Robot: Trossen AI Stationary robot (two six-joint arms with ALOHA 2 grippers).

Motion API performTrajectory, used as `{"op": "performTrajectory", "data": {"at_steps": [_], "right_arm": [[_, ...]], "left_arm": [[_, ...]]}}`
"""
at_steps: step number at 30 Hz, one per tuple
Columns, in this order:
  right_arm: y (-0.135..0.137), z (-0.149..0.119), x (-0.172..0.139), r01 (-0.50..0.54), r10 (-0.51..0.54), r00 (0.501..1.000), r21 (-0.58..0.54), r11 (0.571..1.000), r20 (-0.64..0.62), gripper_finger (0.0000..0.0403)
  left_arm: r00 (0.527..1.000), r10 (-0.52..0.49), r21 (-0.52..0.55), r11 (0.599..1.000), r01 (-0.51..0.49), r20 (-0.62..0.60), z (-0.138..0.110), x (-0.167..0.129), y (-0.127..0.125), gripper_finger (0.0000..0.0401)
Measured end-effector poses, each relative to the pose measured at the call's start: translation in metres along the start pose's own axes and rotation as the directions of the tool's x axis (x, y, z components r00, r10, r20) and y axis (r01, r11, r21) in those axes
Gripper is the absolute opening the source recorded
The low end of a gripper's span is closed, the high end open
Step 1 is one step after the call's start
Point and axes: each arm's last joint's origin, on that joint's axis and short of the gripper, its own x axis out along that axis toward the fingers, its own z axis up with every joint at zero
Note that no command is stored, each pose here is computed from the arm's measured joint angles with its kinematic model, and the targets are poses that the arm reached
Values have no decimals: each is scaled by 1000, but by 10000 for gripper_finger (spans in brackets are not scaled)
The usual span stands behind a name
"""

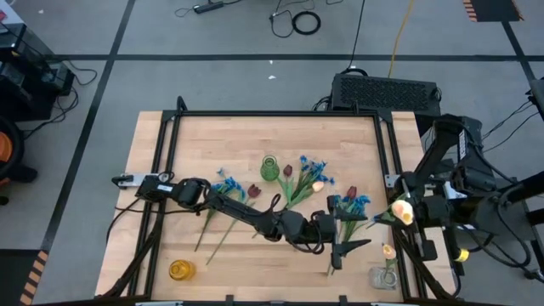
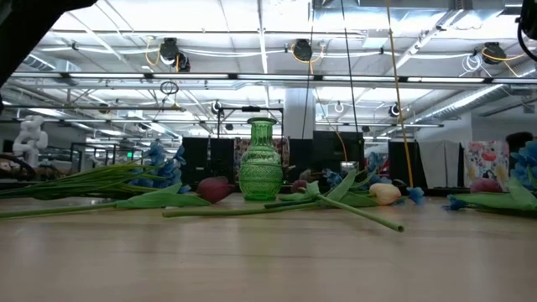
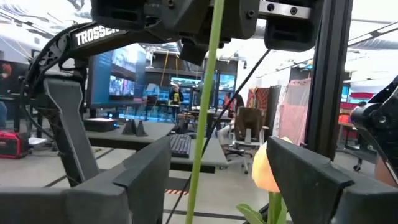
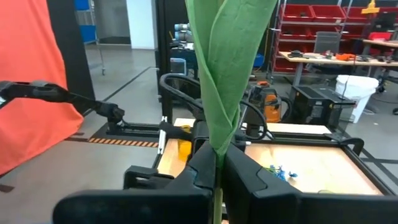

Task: Sort flowers into vase by color
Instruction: Put the bottom yellow flower into the transparent vase

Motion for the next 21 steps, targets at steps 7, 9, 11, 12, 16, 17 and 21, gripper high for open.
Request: {"op": "performTrajectory", "data": {"at_steps": [7,9,11,12,16,17,21], "right_arm": [[-1,0,2,10,-10,1000,14,1000,0,6],[-1,0,3,12,-12,1000,19,1000,1,6],[-1,0,3,15,-15,1000,19,1000,1,6],[-1,0,3,16,-16,1000,19,1000,2,6],[-1,0,3,16,-16,1000,19,1000,1,6],[-1,0,3,16,-16,1000,18,1000,1,6],[-1,0,3,16,-16,1000,19,1000,1,6]], "left_arm": [[999,25,-31,999,-26,-32,-4,4,16,238],[999,14,-32,999,-14,-30,-4,4,16,213],[1000,8,-32,999,-9,-29,-4,5,17,185],[1000,6,-32,999,-7,-29,-4,5,17,169],[999,3,-30,1000,-4,-33,-5,5,17,105],[999,-1,-30,1000,0,-34,-5,5,17,89],[998,-35,-27,999,34,-53,-7,4,15,35]]}}
